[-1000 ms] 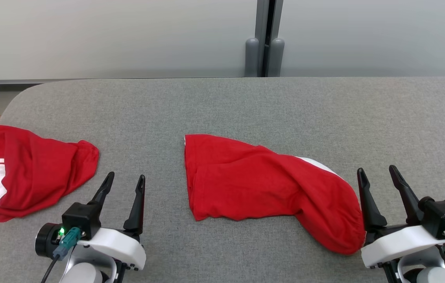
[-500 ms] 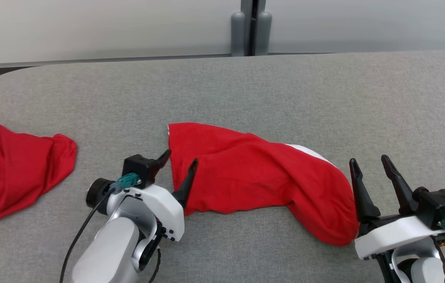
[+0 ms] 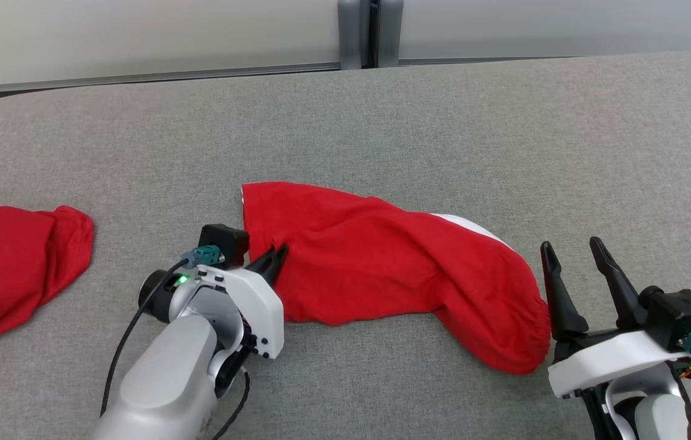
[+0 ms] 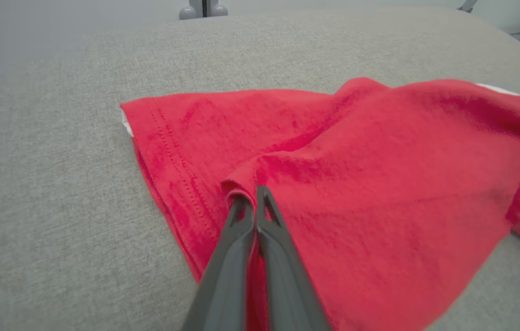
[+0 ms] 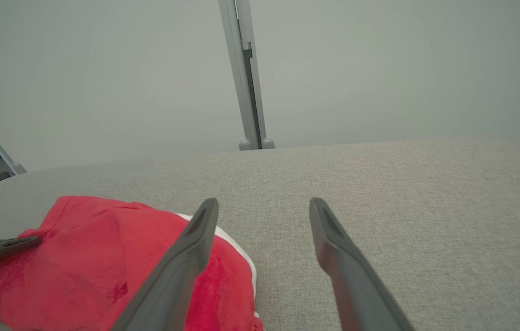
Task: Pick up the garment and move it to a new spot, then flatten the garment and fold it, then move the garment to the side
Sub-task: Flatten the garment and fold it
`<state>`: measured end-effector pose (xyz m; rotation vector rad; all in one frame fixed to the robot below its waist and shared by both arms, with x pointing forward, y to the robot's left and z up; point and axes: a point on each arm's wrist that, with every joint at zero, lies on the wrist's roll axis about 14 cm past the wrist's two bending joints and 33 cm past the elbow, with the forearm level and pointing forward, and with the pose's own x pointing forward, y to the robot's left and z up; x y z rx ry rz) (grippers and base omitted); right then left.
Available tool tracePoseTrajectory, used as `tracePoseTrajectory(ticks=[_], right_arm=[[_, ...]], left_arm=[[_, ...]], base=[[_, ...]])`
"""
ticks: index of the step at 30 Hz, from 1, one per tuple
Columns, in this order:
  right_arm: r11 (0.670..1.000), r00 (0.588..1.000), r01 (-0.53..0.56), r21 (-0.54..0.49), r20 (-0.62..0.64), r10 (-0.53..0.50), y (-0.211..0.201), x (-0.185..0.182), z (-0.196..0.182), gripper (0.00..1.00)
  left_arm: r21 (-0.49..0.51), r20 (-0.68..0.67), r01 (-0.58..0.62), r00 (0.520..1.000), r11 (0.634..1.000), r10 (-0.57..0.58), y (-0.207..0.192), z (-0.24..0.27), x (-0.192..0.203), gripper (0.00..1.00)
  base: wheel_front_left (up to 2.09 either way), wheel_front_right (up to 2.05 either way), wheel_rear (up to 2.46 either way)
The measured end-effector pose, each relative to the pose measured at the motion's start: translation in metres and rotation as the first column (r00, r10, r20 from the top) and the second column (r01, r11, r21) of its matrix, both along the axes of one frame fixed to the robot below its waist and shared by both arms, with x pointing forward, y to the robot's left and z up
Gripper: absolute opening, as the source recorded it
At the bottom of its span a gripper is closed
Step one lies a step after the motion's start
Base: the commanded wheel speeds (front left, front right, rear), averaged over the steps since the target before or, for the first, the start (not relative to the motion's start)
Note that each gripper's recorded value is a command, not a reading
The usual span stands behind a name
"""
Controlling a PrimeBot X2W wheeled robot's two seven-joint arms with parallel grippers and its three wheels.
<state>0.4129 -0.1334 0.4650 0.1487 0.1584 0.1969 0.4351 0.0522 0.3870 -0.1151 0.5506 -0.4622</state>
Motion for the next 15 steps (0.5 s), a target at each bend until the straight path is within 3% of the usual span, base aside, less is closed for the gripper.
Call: tracePoseTrajectory(ticks=[10, 15], right_arm=[[1.0, 1.0, 0.002, 0.011, 0.009, -0.002, 0.001, 0.004, 0.002, 1.0], [1.0, 1.0, -0.004, 0.016, 0.015, 0.004, 0.004, 0.003, 0.006, 1.0]], left_arm=[[-0.019, 0.283, -0.017, 0.959, 1.0, 0.022, 0.011, 0.057, 0.031, 0.0], [-0.036, 0.353, -0.012, 0.935, 0.999, 0.024, 0.015, 0.072, 0.016, 0.0]], base=[[0.0, 0.0, 0.0], [0.0, 0.0, 0.0]])
